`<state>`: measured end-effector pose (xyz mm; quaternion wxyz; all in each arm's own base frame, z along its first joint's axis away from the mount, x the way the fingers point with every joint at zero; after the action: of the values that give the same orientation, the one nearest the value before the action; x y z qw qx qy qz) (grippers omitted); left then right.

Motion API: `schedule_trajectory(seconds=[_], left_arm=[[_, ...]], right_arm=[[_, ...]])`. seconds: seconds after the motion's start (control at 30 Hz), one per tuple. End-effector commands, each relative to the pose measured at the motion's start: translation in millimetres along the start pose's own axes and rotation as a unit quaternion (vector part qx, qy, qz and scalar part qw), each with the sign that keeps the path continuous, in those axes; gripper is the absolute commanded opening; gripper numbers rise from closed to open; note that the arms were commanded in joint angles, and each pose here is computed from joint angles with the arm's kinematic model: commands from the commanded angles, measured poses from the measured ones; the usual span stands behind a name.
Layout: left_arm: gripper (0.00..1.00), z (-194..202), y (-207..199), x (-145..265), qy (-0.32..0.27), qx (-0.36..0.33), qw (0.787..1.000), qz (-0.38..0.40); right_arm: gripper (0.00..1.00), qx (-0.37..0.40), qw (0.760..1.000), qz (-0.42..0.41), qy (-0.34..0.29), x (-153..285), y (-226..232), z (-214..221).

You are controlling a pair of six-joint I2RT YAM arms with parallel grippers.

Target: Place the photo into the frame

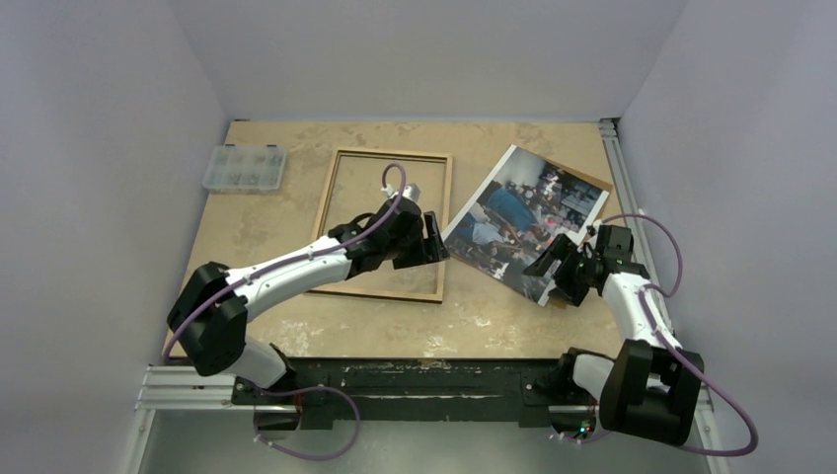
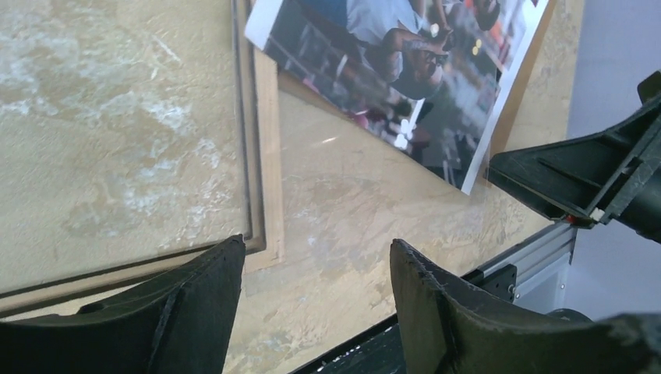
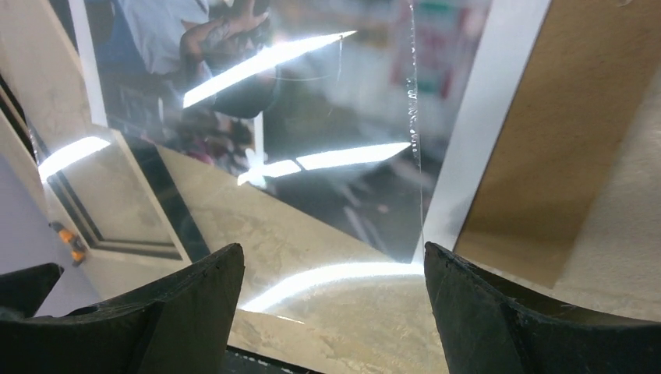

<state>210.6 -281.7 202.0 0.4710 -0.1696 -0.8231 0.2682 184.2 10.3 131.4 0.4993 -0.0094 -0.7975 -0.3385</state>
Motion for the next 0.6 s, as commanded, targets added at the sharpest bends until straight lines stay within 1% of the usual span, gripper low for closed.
schedule_trajectory(seconds=[0.0,0.13,0.23,0.33,0.43,0.57], left_arm=[[0.66,-0.6,5.0,11.5,-0.044,0.038,0.998,0.005],[0.65,5.8,25.5,12.9,-0.057,0.062,0.995,-0.048],[0.65,7.0,38.6,11.0,-0.063,0.066,0.991,-0.098],[0.71,6.2,46.7,3.5,-0.053,0.061,0.988,-0.131],[0.75,-1.6,47.4,-6.0,-0.039,0.051,0.990,-0.126],[0.78,-11.7,49.0,-22.3,-0.018,0.051,0.993,-0.104]], right_arm=[[0.84,0.006,0.999,-0.034,0.019,5.1,10.0,12.4],[0.86,0.003,0.999,-0.034,0.025,8.3,9.3,21.9],[0.87,0.002,0.999,-0.027,0.021,11.0,10.4,23.9],[0.88,0.001,1.000,-0.011,0.013,10.7,9.3,21.2],[0.88,-0.004,1.000,-0.003,0.014,7.6,8.1,18.4],[0.88,-0.004,1.000,0.009,0.014,1.8,4.6,15.2]])
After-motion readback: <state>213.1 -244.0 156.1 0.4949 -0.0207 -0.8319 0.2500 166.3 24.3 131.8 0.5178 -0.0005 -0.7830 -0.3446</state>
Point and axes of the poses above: each gripper's point midway between its finger pads, its own x axis back along the fingers, its own y axis along the line the jaws close on, z = x × y, the point moved 9 cm from there along x, back along the fingers, and after that the axes turned 5 degrees about x, right-handed, at the moved point
